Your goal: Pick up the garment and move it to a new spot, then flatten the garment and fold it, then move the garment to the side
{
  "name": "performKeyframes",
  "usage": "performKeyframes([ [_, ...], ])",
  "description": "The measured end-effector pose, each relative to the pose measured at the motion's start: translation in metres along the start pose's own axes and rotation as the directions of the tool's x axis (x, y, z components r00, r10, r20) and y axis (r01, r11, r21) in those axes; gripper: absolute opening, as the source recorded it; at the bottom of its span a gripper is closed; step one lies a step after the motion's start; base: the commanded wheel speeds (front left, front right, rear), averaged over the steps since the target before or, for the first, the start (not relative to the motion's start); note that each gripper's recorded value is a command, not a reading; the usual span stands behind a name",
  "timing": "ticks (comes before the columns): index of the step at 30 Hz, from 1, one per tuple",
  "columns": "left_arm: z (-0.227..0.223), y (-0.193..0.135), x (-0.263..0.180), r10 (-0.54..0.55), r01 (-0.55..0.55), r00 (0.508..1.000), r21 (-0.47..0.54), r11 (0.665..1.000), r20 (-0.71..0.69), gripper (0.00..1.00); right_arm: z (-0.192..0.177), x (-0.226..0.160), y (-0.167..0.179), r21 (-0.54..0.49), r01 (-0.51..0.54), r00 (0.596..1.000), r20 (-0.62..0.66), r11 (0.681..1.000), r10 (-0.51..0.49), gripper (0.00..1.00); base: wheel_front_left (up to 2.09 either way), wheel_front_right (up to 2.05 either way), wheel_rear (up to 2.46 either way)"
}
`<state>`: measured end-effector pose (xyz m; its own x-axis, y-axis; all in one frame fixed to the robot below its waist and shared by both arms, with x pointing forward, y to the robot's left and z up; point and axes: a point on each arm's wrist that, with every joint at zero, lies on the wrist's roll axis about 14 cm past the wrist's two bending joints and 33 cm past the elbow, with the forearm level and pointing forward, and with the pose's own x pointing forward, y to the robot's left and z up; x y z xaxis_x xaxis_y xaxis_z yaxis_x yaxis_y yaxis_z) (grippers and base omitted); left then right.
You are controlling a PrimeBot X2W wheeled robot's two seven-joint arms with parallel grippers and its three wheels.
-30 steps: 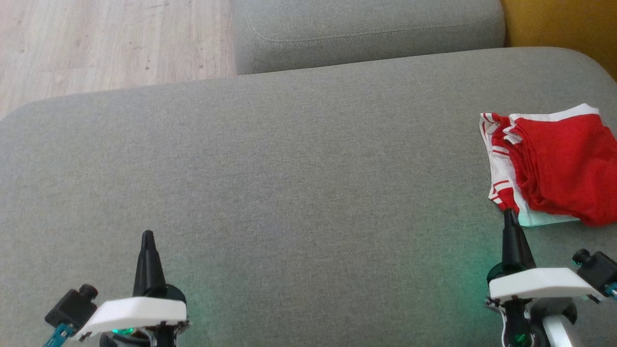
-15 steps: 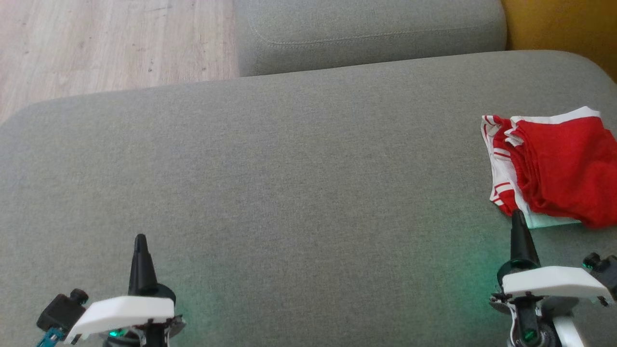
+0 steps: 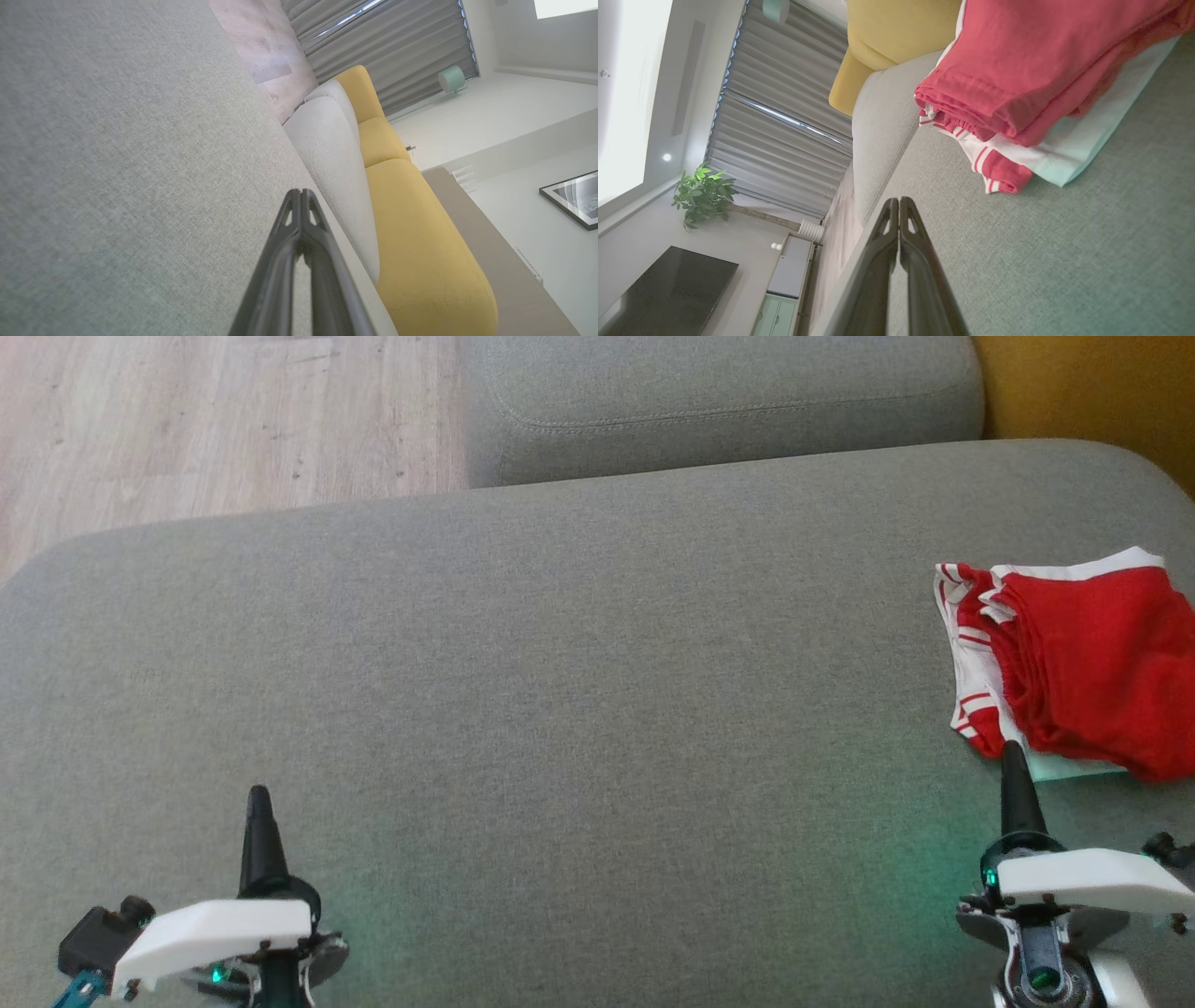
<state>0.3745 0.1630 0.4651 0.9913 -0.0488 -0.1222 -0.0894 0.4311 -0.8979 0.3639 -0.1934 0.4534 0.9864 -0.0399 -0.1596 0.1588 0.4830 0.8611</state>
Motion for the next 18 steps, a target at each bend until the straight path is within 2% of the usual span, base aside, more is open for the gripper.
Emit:
performKeyframes([
  [18,0.0089,0.0030,-0.0020,0.009,-0.008,1.000,-0.167,0.986,0.009,0.00,0.0048,0.0010,0.0013,0.193,-0.002,1.000,-0.004,0.981,0.002,0.00,0.00,0.00,0.00],
])
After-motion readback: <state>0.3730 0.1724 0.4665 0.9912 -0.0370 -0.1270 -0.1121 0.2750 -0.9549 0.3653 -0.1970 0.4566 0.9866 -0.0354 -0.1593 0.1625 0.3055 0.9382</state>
